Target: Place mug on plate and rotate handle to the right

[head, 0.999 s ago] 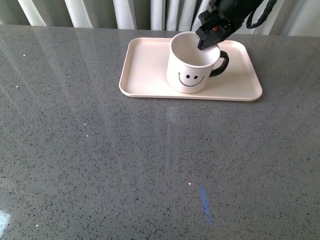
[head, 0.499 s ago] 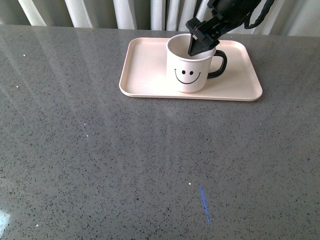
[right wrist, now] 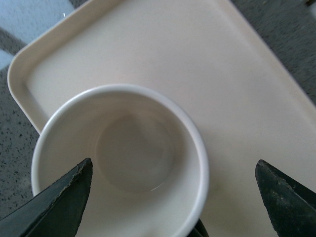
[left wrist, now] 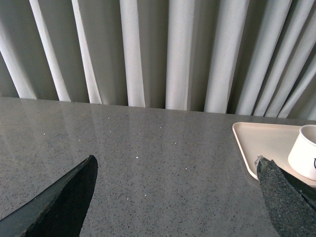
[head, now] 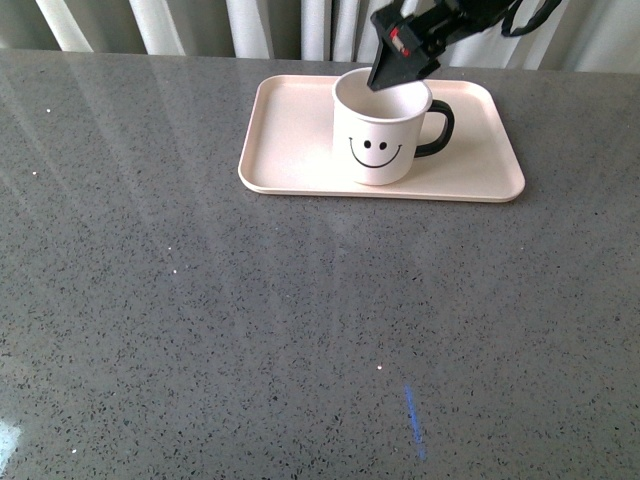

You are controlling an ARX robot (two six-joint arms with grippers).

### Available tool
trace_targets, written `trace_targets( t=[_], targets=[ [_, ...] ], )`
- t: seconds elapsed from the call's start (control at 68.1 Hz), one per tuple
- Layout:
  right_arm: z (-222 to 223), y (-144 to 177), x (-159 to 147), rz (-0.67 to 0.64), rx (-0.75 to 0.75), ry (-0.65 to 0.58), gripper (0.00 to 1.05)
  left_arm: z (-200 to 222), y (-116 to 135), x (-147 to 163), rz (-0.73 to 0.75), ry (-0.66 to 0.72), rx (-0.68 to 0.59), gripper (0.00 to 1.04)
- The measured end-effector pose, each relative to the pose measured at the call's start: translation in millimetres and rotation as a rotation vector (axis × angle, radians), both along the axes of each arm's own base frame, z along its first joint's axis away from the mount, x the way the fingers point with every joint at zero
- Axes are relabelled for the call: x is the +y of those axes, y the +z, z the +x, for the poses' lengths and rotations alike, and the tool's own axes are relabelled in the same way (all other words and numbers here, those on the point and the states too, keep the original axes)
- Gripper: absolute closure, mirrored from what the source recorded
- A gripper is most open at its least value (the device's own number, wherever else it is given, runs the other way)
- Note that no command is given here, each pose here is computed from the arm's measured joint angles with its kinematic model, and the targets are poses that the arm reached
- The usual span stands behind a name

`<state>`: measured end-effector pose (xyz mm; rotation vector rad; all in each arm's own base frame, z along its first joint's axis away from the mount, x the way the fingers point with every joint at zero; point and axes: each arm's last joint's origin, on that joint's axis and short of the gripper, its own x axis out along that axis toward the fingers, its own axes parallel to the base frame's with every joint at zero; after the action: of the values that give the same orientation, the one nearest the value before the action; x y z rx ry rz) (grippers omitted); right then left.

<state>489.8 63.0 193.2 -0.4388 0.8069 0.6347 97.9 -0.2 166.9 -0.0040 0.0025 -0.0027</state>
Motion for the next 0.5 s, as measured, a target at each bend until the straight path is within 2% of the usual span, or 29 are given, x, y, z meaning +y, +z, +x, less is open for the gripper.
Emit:
trace_targets(
  t=[0.162,0.352,0.499],
  targets=[
    [-18.6,31.7,-11.1,0.061,-0.106,0.003,0.09,0.0,0.0,0.0,0.000,0.000,0.000,0.09],
    [-61.9,59.3,-28.2,0.214,-0.227,0.005,0.09,0.0,0.0,0.0,0.000,0.000,0.000,0.09],
    [-75.7,74.6,-32.4,0.238,-0.291,-0.039,0.11,0.0,0.0,0.0,0.000,0.000,0.000,0.09]
  ],
)
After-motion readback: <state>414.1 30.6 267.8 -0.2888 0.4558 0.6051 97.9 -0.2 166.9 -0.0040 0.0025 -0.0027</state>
